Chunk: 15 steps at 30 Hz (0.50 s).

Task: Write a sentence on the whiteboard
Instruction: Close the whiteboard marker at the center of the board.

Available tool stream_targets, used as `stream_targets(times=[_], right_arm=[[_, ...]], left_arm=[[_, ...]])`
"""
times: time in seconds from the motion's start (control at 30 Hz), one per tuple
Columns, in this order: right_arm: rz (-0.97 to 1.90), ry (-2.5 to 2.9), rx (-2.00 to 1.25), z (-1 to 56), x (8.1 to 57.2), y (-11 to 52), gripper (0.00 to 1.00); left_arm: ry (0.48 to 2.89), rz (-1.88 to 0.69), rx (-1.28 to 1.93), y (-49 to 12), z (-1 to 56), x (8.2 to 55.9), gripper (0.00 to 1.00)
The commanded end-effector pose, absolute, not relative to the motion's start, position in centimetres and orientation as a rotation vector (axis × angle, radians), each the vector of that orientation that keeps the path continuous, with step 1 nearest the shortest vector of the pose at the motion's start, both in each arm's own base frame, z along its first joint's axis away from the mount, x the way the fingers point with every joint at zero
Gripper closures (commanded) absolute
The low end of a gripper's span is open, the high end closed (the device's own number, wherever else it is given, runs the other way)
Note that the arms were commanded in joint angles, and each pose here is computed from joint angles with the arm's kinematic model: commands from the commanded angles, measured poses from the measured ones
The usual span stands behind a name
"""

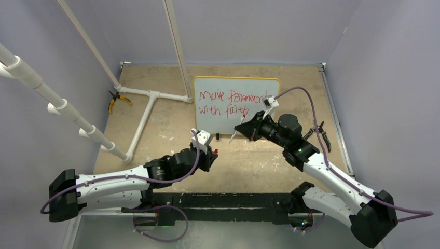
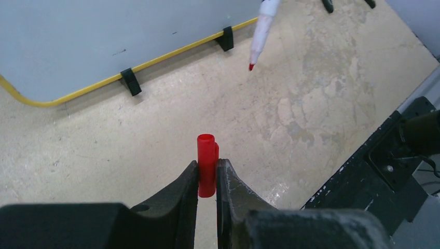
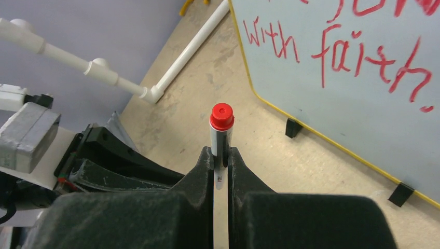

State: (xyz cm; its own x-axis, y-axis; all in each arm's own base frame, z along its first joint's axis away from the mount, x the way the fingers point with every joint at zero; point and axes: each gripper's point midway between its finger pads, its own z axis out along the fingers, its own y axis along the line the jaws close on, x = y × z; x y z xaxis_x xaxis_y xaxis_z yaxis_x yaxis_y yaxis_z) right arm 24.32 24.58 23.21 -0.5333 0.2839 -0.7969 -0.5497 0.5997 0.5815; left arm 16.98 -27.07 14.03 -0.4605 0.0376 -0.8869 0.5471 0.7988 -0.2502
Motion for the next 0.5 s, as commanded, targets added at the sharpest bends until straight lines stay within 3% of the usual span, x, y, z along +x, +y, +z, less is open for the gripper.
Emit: stream_targets(times=[0.0,0.47], right_arm=[[1.203,1.764,-0.279,26.9,23.8,26.2,1.00],[1.300,1.777,-0.347,26.8,23.3,27.9,1.00]], left_arm=[[1.833,-0.773,0.544,-28.8,16.8,16.0,1.00],[1.784,-0.817,0.597,-29.3,17.4,15.5,1.00]])
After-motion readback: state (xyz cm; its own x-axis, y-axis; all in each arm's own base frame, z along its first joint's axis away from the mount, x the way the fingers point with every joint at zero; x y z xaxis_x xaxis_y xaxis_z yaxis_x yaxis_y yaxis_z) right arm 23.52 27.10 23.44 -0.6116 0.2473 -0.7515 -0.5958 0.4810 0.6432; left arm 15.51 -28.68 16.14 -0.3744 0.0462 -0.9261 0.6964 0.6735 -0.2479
